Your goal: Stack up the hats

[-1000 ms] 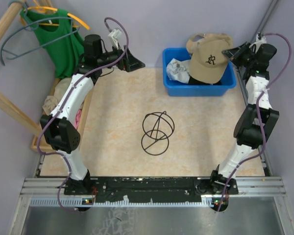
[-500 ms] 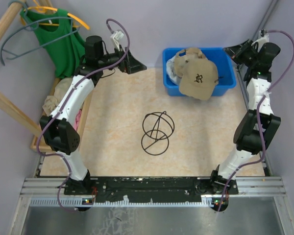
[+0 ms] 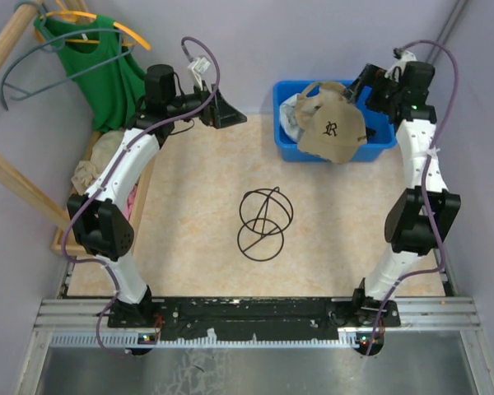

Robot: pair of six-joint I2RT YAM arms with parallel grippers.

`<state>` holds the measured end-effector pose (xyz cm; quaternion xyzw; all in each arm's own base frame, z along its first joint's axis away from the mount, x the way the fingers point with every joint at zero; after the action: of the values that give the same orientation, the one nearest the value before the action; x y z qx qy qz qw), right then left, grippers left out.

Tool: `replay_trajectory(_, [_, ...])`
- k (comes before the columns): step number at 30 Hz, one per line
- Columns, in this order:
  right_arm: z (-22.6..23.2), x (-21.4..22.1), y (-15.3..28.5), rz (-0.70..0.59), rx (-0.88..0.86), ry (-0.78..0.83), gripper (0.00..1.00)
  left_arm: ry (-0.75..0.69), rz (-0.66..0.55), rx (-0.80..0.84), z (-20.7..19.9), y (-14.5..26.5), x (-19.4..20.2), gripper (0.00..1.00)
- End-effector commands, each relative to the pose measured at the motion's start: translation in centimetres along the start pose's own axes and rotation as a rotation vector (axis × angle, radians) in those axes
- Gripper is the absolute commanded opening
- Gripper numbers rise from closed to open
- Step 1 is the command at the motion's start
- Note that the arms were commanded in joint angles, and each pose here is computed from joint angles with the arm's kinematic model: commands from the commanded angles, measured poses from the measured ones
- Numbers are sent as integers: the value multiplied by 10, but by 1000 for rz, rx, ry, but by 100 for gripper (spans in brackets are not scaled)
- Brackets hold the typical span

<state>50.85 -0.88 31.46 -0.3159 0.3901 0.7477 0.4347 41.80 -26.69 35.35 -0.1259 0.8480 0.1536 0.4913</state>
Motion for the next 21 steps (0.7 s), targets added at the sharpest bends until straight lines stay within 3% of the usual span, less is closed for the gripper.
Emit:
replay_trajectory(1, [0, 13, -9, 92, 147, 150, 99, -51, -17, 18, -14, 5, -8, 100])
replay_trajectory(11, [-37, 42, -33, 163, 369, 216, 99, -62, 7, -25, -4, 4, -4, 100])
replay_trajectory(16, [-45, 59, -48, 203, 352, 201, 99, -56, 15, -34, 1, 3, -1, 100])
replay_trajectory(19, [-43, 68, -57, 214, 315, 166, 87, -56, 15, -42, 3, 2, -2, 100])
replay_trajectory(20, [-41, 70, -59, 216, 301, 160, 78, -56, 15, -43, 3, 2, -3, 100])
replay_trajectory(21, [-38, 71, -60, 219, 287, 157, 62, -57, 14, -46, 3, 2, -4, 99])
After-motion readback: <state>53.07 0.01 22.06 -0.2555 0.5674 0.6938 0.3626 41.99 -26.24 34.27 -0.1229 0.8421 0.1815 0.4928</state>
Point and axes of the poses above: each gripper's point midway between its finger pads, its own y axis back along the fingers, its own z axis along the line the jaws close on, x = y × z, the point moved 2 cm from there along y, back along the fingers, and after that the axes turned 1 degree about -y, right-handed, at the moved point
